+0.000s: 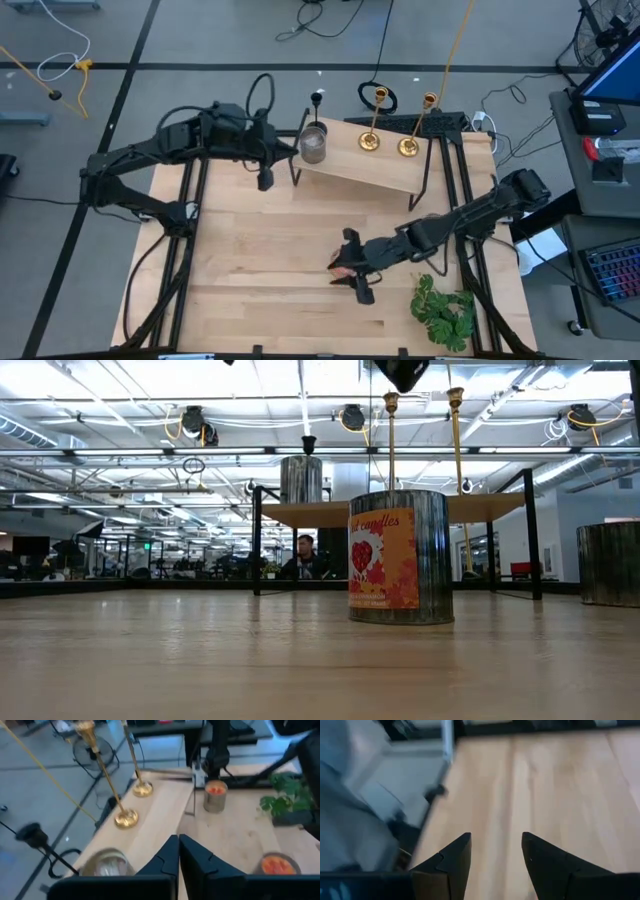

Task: Pick & Place candle stick holders
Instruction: Put the bottom orange scented candle on the shelf

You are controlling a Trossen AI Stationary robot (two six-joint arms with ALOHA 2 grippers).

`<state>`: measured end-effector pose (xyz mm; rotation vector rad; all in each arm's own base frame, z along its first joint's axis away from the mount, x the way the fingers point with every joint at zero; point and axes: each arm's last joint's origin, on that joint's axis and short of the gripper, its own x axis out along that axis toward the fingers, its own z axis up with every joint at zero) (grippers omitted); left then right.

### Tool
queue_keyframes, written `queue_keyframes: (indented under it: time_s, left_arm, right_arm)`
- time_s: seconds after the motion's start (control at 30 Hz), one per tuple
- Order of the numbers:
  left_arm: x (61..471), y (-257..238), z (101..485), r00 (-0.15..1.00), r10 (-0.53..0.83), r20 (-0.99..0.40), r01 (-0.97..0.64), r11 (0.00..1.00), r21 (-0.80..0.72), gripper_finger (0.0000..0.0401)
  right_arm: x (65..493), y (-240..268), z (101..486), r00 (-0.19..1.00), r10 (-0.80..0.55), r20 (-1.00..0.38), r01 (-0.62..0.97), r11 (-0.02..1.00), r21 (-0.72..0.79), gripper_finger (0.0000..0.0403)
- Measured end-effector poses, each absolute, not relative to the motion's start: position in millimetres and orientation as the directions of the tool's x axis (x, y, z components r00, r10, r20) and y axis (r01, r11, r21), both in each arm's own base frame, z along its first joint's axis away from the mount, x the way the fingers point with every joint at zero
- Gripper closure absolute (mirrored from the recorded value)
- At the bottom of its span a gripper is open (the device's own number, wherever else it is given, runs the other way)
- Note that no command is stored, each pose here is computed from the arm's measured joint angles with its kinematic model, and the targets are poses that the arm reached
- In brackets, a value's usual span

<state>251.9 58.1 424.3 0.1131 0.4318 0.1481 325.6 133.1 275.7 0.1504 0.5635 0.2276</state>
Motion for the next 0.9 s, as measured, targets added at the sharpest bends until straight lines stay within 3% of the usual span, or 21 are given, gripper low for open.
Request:
queue_keyframes:
  time_s: [0.13,0.3,0.53,0.77,0.9]
  left_arm:
    - [249,57,418,0.867,0.158,-0.472,-0.108,0.985,0.132,0.0397]
    - [249,58,407,0.822,0.244,-0.515,-0.178,0.968,0.175,0.0393]
    - [250,60,392,0.785,0.278,-0.553,-0.203,0.96,0.195,0.0382]
    - [251,60,391,0.79,0.279,-0.546,-0.204,0.959,0.195,0.0398]
    - [252,60,392,0.791,0.279,-0.544,-0.205,0.959,0.195,0.0387]
  right_arm:
    - [326,135,262,0.746,0.157,-0.647,-0.085,0.986,0.141,0.0232]
    - [324,142,230,0.629,0.22,-0.745,-0.193,0.973,0.125,0.0232]
    - [321,139,213,0.624,0.137,-0.769,-0.147,0.988,0.057,0.0232]
    - [316,137,202,0.6,0.125,-0.79,-0.147,0.988,0.044,0.0232]
    - [313,133,190,0.604,0.119,-0.788,-0.143,0.989,0.039,0.0232]
